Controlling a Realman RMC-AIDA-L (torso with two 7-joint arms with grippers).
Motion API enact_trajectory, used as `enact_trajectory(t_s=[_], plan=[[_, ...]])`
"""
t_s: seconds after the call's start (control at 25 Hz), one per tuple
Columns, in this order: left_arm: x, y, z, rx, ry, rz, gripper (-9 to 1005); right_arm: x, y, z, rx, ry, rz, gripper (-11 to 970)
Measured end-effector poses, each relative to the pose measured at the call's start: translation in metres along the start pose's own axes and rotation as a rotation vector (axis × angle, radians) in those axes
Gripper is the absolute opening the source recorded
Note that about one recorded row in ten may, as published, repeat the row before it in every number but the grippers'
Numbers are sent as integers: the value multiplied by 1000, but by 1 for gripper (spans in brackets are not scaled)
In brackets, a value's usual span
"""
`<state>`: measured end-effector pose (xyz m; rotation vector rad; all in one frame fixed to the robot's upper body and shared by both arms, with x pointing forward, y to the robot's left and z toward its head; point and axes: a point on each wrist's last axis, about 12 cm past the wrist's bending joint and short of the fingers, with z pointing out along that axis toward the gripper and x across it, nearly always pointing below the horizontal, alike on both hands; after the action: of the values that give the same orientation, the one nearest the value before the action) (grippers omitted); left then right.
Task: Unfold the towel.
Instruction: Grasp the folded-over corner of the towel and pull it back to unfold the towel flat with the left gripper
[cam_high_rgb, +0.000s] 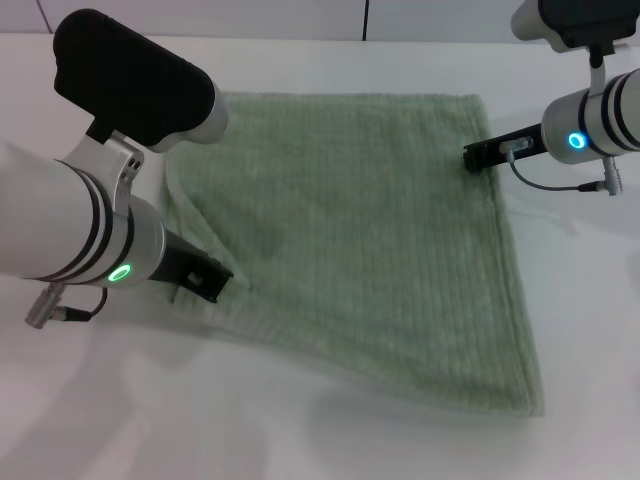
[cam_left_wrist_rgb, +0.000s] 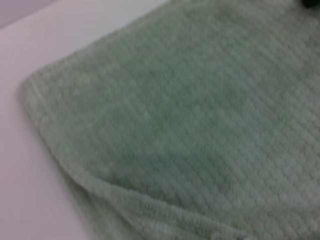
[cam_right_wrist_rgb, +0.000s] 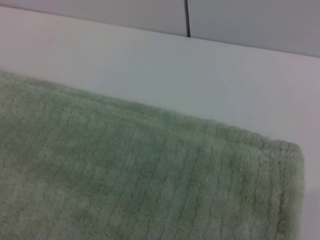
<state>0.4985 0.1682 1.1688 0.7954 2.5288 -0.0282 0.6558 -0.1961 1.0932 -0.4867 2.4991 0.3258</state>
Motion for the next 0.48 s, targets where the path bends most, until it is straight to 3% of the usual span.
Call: enact_trajectory(t_s=[0.32, 0.48], plan=[[2, 0, 0, -3, 27, -45, 151, 0, 0, 0, 0, 1, 0, -2], [3, 1, 1, -4, 37, -55, 350, 0, 0, 0, -1, 2, -1, -1]])
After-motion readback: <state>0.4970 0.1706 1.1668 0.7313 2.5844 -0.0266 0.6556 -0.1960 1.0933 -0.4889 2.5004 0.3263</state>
